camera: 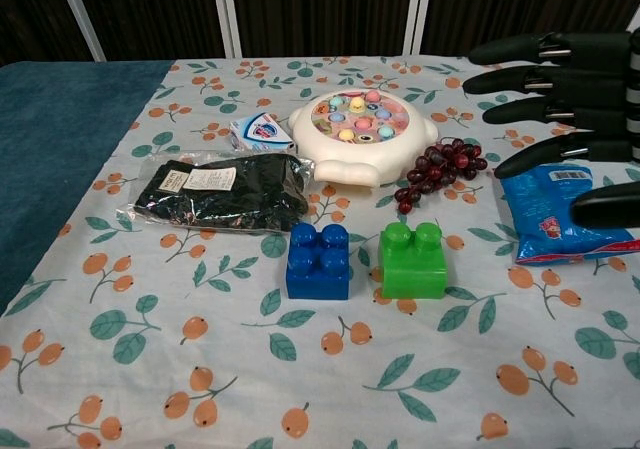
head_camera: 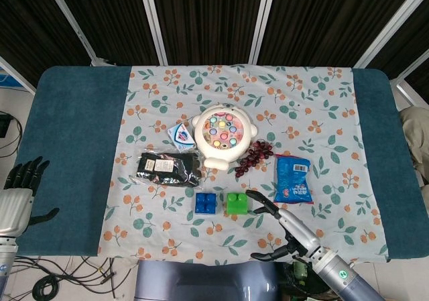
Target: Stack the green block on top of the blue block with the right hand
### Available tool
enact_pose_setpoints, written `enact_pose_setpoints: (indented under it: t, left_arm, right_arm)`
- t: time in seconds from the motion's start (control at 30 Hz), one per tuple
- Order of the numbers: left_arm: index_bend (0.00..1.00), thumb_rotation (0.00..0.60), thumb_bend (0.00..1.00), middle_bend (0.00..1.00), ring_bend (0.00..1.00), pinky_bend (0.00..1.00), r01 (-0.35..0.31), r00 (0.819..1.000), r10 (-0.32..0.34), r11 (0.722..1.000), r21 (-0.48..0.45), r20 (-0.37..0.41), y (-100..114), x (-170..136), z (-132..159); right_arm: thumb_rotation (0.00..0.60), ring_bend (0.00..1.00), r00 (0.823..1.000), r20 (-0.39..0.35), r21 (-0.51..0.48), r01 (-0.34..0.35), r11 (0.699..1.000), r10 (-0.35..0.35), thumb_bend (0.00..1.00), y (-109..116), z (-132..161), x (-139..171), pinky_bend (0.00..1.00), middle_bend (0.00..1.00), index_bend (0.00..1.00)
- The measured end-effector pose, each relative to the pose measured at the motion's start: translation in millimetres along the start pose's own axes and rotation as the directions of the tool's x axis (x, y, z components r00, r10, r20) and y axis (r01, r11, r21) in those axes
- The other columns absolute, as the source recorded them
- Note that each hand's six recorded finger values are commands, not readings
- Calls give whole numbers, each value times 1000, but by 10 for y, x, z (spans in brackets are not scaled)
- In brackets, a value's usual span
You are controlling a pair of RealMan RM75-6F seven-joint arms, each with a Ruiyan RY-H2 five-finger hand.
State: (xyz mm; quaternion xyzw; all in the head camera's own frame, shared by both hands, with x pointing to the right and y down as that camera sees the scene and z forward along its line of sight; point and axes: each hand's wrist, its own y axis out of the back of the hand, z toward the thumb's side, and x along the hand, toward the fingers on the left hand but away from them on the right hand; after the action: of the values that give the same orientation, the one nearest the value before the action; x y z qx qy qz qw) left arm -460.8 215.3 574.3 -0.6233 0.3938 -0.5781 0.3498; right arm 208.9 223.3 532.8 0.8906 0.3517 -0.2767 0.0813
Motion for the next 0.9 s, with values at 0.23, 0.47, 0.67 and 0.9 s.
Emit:
enact_pose_setpoints:
  t: [0.23,0.47,0.67,0.9]
  left_arm:
    - [0,600,37,0,0,0,4,1000,-4,1000,-11,-5,3,3,-13]
    - [0,600,36,0,0,0,6,1000,-6,1000,-13,-16,3,15,-29]
    - [0,600,36,0,0,0,2,1000,-3,1000,-19,-26,13,17,-41]
    - [0,600,36,0,0,0,-3,1000,2,1000,-25,-23,18,14,-33]
  right_arm:
    - [600,0,1000,19,13,-1,1000,1,125,-12,-74,-46,198,0,0]
    - [600,0,1000,17,122,8,992,-10,125,26,-143,-188,199,0,0]
    - [600,89,999,-3,364,43,930,-45,138,74,-227,-403,222,95,20]
    - [600,129,993,-23,693,98,715,-113,140,76,-359,-701,237,153,105]
